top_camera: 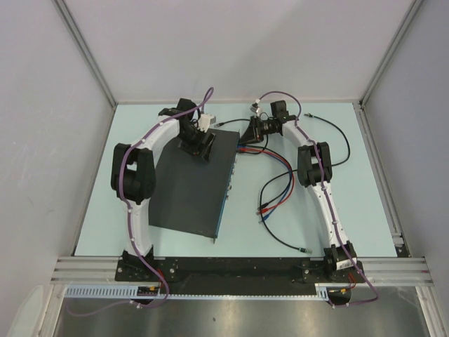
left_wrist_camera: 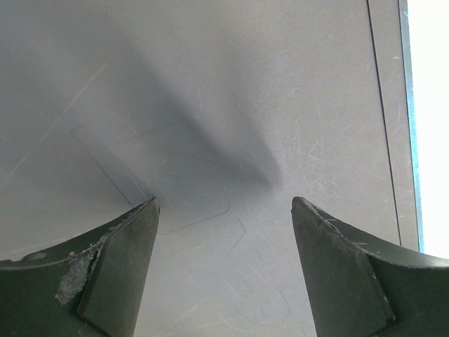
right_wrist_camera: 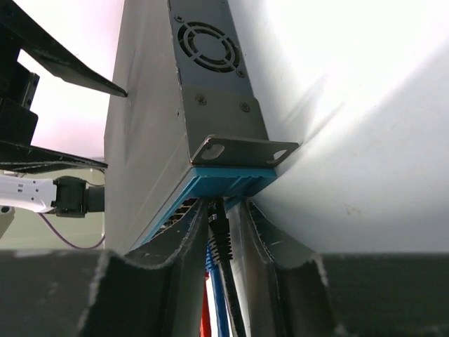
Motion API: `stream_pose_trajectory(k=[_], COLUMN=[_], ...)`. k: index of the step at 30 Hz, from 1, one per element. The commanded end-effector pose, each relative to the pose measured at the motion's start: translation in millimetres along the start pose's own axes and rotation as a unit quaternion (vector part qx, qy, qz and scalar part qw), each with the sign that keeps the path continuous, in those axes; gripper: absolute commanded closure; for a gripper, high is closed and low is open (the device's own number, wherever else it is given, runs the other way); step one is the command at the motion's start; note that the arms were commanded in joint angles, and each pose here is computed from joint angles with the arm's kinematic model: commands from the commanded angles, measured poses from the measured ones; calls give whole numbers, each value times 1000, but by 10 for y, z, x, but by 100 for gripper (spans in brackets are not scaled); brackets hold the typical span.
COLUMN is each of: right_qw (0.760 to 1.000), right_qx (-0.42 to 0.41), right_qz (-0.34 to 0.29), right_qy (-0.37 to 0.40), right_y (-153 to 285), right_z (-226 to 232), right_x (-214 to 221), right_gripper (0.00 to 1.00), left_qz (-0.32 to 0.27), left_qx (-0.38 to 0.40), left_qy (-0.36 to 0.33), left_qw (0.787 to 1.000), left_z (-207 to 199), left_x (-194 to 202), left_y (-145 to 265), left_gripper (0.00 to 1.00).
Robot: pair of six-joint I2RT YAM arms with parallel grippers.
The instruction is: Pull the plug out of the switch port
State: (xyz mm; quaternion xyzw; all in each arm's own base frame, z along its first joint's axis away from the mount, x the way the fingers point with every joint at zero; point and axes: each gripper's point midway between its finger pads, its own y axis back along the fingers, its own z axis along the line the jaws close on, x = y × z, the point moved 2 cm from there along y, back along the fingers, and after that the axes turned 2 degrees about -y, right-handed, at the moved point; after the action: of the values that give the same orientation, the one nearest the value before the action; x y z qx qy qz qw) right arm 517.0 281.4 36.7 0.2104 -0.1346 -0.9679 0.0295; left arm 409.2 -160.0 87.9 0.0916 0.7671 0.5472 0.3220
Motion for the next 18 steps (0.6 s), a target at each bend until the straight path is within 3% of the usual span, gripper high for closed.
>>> stream_pose_trajectory(k=[1, 4, 11, 14, 16, 18], right_qw=[1000, 1000, 1000, 1000, 1000, 1000], right_qx=[12, 10, 5, -5, -6, -5], right_qz=[11, 11, 13, 15, 15, 13], right_qy=[-3, 0, -7, -5, -6, -8], right_y=[-143, -134, -152, -162, -162, -132], right_z=[-176, -166, -180, -157, -155, -166], right_x=[134, 129, 152, 157, 162, 152], right_gripper=[71, 64, 69, 80, 100, 100], left_qz=[-16, -17, -14, -13, -13, -12], left_qx=[6, 5, 5, 6, 6, 6], left_qy=[-12, -12, -12, -11, -11, -11], left_qw=[1000, 1000, 1000, 1000, 1000, 1000], left_z=[-100, -89, -88, -92, -88, -88], left_x=[-75, -86, -82, -74, -81, -77], left_y=[51, 56, 35, 32, 32, 33], left_gripper=[18, 18, 17, 18, 18, 18])
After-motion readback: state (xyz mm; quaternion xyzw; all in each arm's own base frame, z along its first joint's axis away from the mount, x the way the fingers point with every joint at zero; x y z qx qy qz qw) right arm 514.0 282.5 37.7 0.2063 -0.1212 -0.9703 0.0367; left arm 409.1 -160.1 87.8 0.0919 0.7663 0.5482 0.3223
